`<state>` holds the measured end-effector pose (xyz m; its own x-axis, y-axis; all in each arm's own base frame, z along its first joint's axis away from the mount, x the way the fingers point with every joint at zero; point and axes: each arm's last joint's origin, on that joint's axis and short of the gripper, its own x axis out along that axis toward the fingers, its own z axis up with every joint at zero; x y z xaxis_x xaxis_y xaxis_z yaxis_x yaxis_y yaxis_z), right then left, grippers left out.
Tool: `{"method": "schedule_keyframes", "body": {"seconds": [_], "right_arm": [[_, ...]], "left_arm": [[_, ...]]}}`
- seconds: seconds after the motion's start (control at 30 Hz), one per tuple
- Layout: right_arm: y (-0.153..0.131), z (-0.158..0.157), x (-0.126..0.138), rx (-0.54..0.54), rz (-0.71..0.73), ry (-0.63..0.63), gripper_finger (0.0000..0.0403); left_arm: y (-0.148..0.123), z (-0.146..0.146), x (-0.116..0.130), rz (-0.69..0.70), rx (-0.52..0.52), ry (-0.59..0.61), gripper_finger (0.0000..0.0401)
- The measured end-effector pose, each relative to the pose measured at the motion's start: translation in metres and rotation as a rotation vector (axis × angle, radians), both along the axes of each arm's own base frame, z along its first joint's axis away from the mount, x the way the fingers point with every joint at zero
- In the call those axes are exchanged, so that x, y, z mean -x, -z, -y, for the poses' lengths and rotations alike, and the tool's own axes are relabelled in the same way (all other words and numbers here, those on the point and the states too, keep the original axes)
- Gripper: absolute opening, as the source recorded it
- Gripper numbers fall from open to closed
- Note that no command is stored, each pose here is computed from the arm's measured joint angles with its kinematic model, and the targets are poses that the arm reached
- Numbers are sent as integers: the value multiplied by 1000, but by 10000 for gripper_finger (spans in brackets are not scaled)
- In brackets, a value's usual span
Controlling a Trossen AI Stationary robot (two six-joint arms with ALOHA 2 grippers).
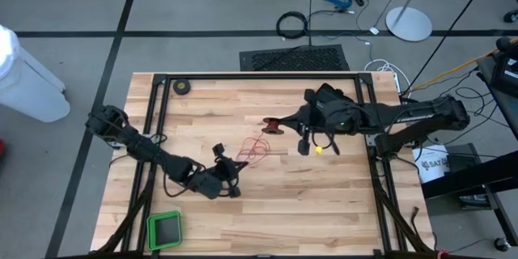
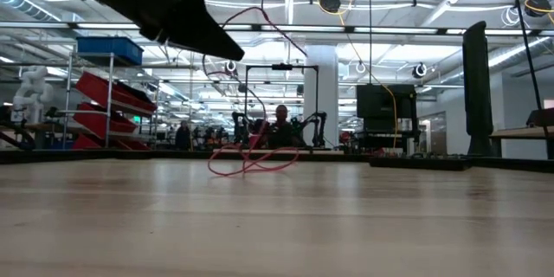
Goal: Coil cords
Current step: Coil the red wire into the spool
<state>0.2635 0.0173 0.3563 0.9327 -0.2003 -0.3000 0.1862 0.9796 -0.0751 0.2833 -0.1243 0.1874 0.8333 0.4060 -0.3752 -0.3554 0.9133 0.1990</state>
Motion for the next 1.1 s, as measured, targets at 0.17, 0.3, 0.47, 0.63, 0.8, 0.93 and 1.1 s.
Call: {"method": "schedule_keyframes", "body": {"seconds": [0.17, 0.3, 0.47, 0.63, 0.8, 0.93, 1.1], "right_arm": [[-10, 1, 11, -2, 45, -2, 0], [-18, 2, 20, -5, 78, -1, 0], [-27, 4, 31, 1, 120, 37, 0], [-39, 8, 47, 9, 178, 74, 0], [-51, 10, 63, 18, 245, 73, 0], [-55, 10, 71, 19, 269, 73, 0], [-55, 10, 71, 23, 259, 71, 0]], "left_arm": [[3, 7, 5, -11, 27, 4, 3], [5, 10, 9, -19, 59, 0, 3], [7, 17, 12, -51, 107, 59, 2], [9, 24, 14, -101, 203, 174, 2], [10, 32, 18, -132, 269, 255, 2], [11, 34, 19, -148, 289, 280, 2], [10, 38, 19, -157, 359, 324, 19]]}}
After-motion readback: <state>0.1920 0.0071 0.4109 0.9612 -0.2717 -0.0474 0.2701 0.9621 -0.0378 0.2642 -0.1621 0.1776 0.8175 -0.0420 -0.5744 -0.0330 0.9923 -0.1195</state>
